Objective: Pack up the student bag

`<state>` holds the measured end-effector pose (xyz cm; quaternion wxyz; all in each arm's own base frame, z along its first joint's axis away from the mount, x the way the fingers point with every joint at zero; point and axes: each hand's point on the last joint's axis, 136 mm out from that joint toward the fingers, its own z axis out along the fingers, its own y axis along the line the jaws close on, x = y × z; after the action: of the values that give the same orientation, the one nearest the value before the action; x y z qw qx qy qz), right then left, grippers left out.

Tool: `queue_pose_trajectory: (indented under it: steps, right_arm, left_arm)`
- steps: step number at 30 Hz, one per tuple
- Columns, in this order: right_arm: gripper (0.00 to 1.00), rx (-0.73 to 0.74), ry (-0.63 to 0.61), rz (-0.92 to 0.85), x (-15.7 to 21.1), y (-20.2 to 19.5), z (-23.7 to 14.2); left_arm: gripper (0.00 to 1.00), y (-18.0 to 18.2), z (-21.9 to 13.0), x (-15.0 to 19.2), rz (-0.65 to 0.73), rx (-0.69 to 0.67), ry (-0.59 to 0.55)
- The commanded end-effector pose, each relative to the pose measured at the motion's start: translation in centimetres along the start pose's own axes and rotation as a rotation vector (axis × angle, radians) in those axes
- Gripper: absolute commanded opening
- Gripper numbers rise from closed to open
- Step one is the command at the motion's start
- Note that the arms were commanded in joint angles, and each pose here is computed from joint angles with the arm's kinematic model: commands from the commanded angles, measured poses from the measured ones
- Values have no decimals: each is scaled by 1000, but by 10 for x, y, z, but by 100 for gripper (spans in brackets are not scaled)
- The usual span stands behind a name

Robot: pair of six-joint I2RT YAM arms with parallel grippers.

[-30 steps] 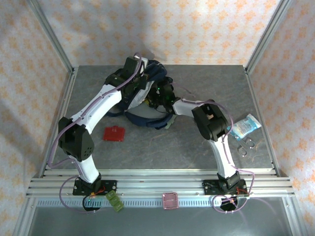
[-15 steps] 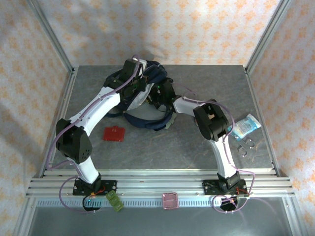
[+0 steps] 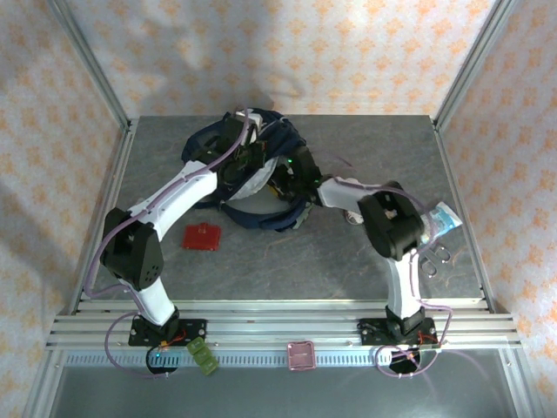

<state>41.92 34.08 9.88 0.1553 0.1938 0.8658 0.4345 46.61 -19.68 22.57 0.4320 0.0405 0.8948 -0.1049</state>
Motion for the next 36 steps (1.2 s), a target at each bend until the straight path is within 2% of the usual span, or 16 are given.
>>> queue_pose_trajectory:
  steps: [1,8,14,15,16,17,18,21,24,27,29,32,36]
  right_arm:
    - [44,-17,-86,-127,-3,15,-54]
    - [39,108,-216,-215,8,-17,-127]
    - [36,124,-225,-260,27,-30,-141]
    - [37,139,-225,-274,30,-32,-140]
    - [37,149,-218,-287,33,-33,-140]
    - [38,155,-214,-299,36,-33,-139]
    - [39,160,-215,-309,39,-33,-139]
    - [40,164,-225,-351,45,-33,-142]
    - [41,161,-220,-375,50,-34,-142]
    - [41,150,-199,-384,54,-34,-136]
    - [41,132,-192,-394,57,-29,-133]
    - [41,106,-181,-399,60,-23,-127]
    - [41,80,-165,-399,63,-17,-122]
  left_arm:
    - [0,-26,-27,-52,-126,98,-195]
    - [0,-58,-11,-61,-173,136,-205]
    - [0,-86,17,-63,-214,176,-176]
    - [10,-86,19,-61,-221,171,-165]
    - [28,-87,19,-59,-228,176,-155]
    - [39,-87,19,-56,-232,178,-146]
    - [45,-85,16,-52,-236,177,-141]
    - [54,-70,-10,-49,-274,187,-182]
    - [58,-39,-35,-25,-361,192,-219]
    - [61,1,-48,15,-509,181,-226]
    - [69,33,-47,55,-629,157,-208]
    - [70,60,-39,105,-767,179,-170]
    - [71,73,-17,149,-868,183,-82]
